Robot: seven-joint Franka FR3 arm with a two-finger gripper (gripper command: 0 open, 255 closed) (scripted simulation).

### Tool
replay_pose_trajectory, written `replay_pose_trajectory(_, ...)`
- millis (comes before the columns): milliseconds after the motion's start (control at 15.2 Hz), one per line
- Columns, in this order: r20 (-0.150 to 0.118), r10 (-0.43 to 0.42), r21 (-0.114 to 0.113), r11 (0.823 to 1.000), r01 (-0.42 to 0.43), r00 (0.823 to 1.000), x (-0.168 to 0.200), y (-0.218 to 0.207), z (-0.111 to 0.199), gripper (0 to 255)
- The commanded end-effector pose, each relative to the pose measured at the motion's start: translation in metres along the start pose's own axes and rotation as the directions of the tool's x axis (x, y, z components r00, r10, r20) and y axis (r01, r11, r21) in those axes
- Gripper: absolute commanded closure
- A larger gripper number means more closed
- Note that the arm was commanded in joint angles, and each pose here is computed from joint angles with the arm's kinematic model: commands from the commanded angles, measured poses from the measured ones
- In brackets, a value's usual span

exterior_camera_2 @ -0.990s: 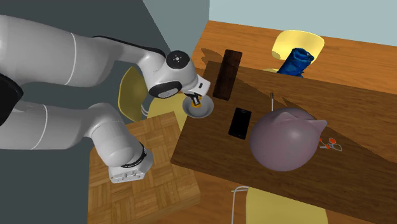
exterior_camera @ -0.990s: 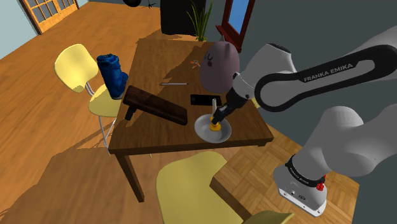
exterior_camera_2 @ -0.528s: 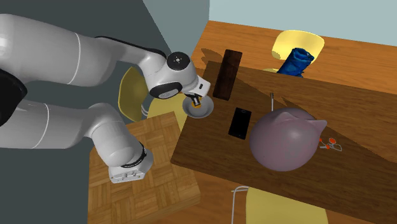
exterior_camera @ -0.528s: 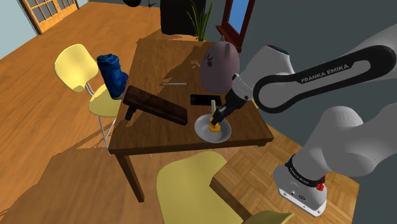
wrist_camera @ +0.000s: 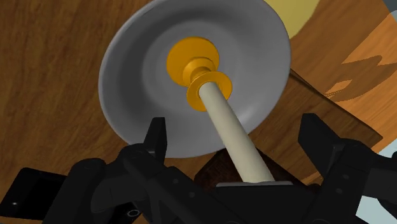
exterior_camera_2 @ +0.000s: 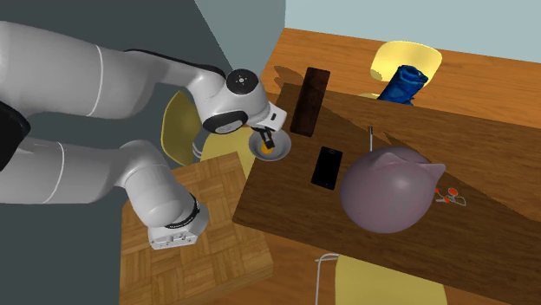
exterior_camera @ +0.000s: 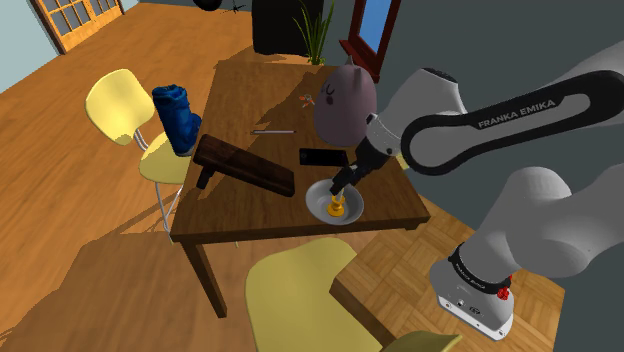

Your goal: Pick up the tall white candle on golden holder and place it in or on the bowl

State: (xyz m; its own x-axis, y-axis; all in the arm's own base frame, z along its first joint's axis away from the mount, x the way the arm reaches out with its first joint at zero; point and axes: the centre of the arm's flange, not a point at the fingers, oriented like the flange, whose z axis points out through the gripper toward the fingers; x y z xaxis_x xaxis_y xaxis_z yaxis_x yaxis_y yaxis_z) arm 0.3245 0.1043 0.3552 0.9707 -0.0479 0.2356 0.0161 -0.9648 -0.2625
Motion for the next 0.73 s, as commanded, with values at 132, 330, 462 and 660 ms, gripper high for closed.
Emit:
replay_pose_trajectory(132, 0.001, 0.000, 0.000, 1.000, 0.000, 1.000, 0.000, 0.000, -0.043, 0)
replay_pose_trajectory(330, 0.001, 0.000, 0.000, 1.000, 0.000, 1.000, 0.000, 0.000, -0.043, 0)
replay_pose_trajectory(462, 0.001, 0.000, 0.000, 1.000, 0.000, 1.000, 0.000, 0.000, -0.043, 0)
replay_pose_trajectory(660, 0.001, 0.000, 0.000, 1.000, 0.000, 1.000, 0.000, 0.000, -0.043, 0)
